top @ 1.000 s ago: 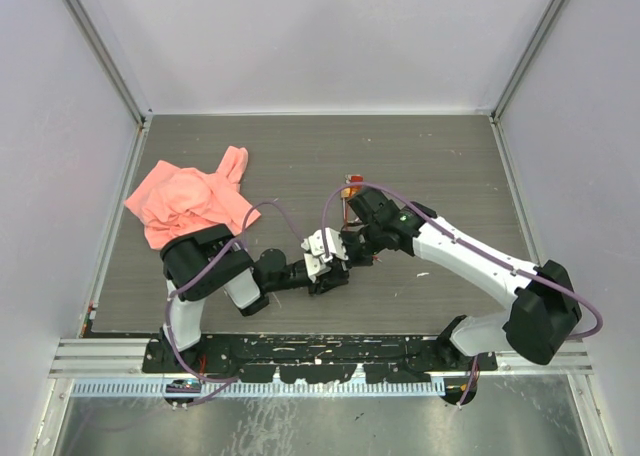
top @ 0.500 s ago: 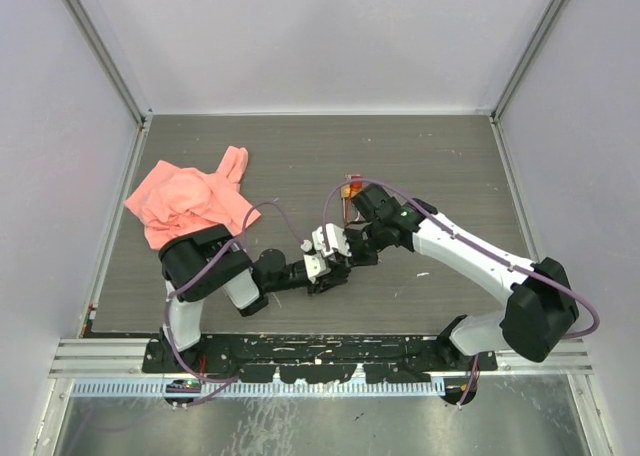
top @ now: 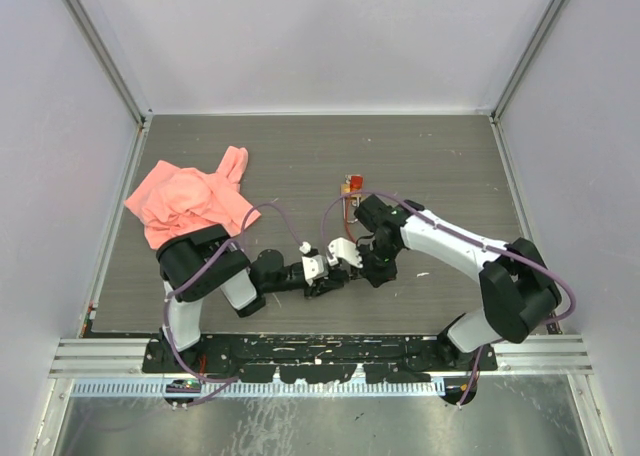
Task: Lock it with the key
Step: Lock the lock.
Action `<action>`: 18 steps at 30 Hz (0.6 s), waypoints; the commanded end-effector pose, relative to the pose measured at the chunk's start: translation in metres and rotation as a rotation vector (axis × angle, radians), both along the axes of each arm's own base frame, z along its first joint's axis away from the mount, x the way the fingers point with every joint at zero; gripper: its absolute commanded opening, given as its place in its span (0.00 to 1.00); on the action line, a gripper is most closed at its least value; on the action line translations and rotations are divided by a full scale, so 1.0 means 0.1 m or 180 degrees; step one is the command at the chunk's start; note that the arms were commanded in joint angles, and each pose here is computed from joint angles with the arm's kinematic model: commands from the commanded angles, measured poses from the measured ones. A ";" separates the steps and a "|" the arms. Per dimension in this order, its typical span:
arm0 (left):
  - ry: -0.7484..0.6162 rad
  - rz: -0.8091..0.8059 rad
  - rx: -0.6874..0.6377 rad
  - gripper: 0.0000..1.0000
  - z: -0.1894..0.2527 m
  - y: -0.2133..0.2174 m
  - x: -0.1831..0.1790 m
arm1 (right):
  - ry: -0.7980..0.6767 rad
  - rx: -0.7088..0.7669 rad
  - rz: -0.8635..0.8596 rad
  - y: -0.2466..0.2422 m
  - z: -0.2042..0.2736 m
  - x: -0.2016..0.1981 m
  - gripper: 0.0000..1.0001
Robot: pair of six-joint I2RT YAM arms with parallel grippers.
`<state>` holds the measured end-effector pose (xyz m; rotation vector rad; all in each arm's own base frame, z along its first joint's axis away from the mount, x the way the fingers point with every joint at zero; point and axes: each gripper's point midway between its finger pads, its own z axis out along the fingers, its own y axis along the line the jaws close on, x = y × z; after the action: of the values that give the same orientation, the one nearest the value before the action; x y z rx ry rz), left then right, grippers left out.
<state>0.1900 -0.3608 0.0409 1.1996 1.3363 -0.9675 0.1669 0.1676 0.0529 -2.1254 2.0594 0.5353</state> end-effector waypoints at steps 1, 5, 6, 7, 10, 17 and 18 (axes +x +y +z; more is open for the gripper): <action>-0.0026 0.0155 0.0023 0.03 -0.03 0.03 0.11 | -0.0081 0.0607 -0.0222 0.31 0.43 0.13 0.01; -0.0002 0.0190 0.0028 0.02 -0.03 0.06 0.11 | -0.0058 0.0977 -0.0406 0.41 0.62 0.27 0.01; -0.0002 0.0195 0.0022 0.02 -0.02 0.07 0.11 | -0.0061 0.1051 -0.0481 0.40 0.65 0.31 0.03; 0.0003 0.0203 0.0014 0.02 -0.01 0.08 0.11 | -0.0060 0.1144 -0.0609 0.36 0.70 0.39 0.08; 0.0053 0.0243 -0.0053 0.00 0.08 0.12 0.12 | -0.0085 0.1460 -0.0817 0.31 0.87 0.58 0.23; 0.0104 0.0257 -0.0431 0.00 0.55 0.14 0.15 | -0.0143 0.2401 -0.0397 0.50 1.11 0.60 0.96; 0.0101 0.0254 -0.0495 0.00 0.64 0.16 0.16 | -0.0067 0.2470 -0.0335 0.53 1.11 0.56 0.98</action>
<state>0.1968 -0.3416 0.0437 1.1145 1.4515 -0.9718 0.2335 0.1940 0.1367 -1.5171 1.8510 0.8861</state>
